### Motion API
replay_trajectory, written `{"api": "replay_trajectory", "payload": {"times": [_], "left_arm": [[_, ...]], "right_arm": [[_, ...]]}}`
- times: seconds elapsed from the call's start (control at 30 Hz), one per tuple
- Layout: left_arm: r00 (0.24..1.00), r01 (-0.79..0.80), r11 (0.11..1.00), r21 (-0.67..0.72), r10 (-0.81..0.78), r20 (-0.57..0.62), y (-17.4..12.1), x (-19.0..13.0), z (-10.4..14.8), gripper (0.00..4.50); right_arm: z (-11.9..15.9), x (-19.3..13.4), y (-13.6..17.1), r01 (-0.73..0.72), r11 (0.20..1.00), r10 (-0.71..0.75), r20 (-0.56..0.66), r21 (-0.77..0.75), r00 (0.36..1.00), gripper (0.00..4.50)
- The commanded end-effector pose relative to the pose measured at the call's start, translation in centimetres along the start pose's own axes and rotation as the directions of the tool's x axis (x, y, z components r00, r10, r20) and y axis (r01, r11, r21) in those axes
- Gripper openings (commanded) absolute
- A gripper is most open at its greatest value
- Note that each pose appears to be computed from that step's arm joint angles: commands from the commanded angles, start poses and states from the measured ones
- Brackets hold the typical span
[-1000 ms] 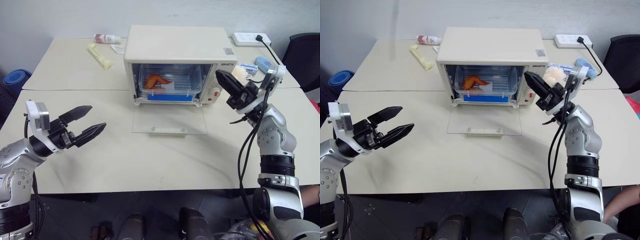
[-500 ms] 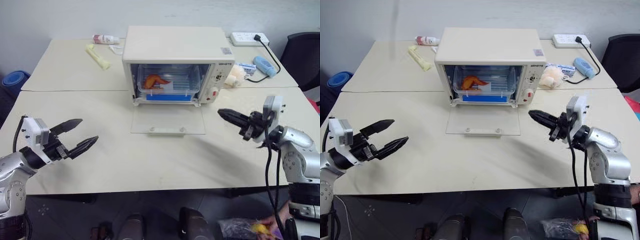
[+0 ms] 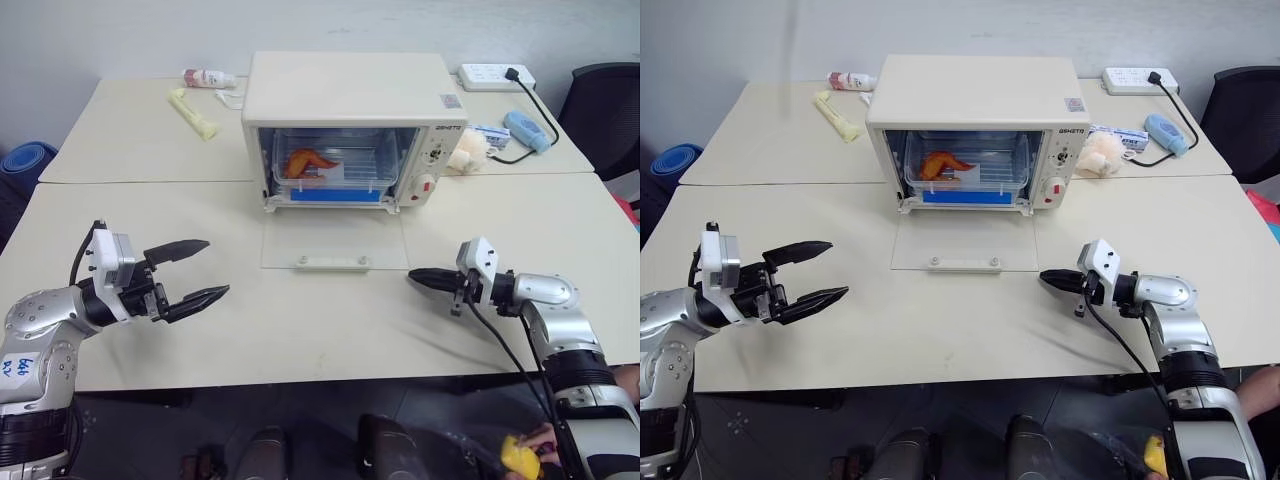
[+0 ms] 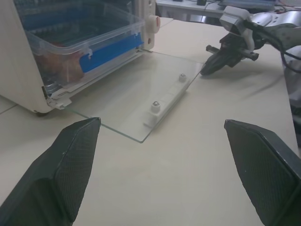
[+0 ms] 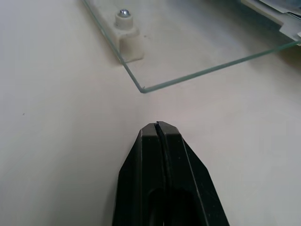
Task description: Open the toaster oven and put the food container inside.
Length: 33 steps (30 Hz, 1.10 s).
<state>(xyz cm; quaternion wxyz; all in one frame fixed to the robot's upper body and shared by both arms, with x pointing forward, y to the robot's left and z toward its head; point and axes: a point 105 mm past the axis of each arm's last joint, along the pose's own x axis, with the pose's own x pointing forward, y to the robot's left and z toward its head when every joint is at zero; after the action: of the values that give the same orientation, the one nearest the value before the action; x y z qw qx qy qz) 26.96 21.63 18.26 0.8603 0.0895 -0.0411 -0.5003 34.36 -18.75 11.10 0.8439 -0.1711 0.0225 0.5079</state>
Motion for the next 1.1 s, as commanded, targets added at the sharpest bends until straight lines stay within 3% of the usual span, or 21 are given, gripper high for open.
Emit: {"api": "replay_trajectory", "payload": {"times": [0.03,0.13,0.3,0.4,0.47,0.57,0.73,0.8,0.87,1.0,1.1], "left_arm": [[0.998,0.056,0.998,-0.01,-0.055,0.034,-0.7,0.5,1.6,4.48],[0.992,0.062,0.998,-0.032,-0.058,0.112,-0.8,0.9,3.2,4.48],[0.972,0.005,0.991,-0.131,0.026,0.234,0.6,0.9,5.2,4.48],[0.966,-0.074,0.989,-0.125,0.102,0.237,1.9,1.0,5.1,4.48],[0.966,-0.114,0.987,-0.114,0.137,0.22,2.5,1.0,4.6,4.48],[0.966,-0.189,0.98,-0.055,0.196,0.166,3.4,0.7,3.5,4.48],[0.967,-0.255,0.966,0.042,0.254,0.019,3.9,-0.5,0.7,4.48],[0.964,-0.255,0.962,0.096,0.261,-0.058,3.6,-1.3,-0.8,4.5],[0.962,-0.236,0.965,0.114,0.249,-0.115,3.0,-2.2,-2.1,4.5],[0.957,-0.193,0.973,0.125,0.215,-0.196,1.8,-3.8,-4.3,4.5],[0.961,-0.18,0.976,0.125,0.201,-0.189,1.0,-3.8,-4.6,4.5]], "right_arm": [[2.9,0.4,-0.2,-0.004,0.999,0.009,0.159,-0.032,0.987,0.0],[6.6,0.0,-1.7,0.087,0.991,-0.12,0.362,0.104,0.924,0.0],[12.3,-1.4,-3.8,0.129,0.966,-0.236,0.568,0.223,0.789,0.0],[15.9,-2.0,-5.3,0.136,0.949,-0.299,0.67,0.285,0.68,0.0],[17.5,-2.1,-5.7,0.133,0.947,-0.307,0.695,0.293,0.651,0.0],[18.3,-1.7,-5.3,0.117,0.958,-0.27,0.683,0.262,0.679,0.0],[15.9,-1.7,-3.5,0.102,0.977,-0.189,0.544,0.186,0.818,0.0],[13.4,-1.6,-1.5,0.068,0.996,-0.082,0.404,0.049,0.911,0.39],[10.4,-1.8,0.5,0.002,0.998,0.014,0.267,-0.058,0.964,0.84],[7.0,-2.8,2.3,-0.045,0.994,0.063,0.194,-0.098,0.979,2.27],[5.0,-3.5,4.1,-0.115,0.981,0.137,0.141,-0.158,0.98,3.23]]}}
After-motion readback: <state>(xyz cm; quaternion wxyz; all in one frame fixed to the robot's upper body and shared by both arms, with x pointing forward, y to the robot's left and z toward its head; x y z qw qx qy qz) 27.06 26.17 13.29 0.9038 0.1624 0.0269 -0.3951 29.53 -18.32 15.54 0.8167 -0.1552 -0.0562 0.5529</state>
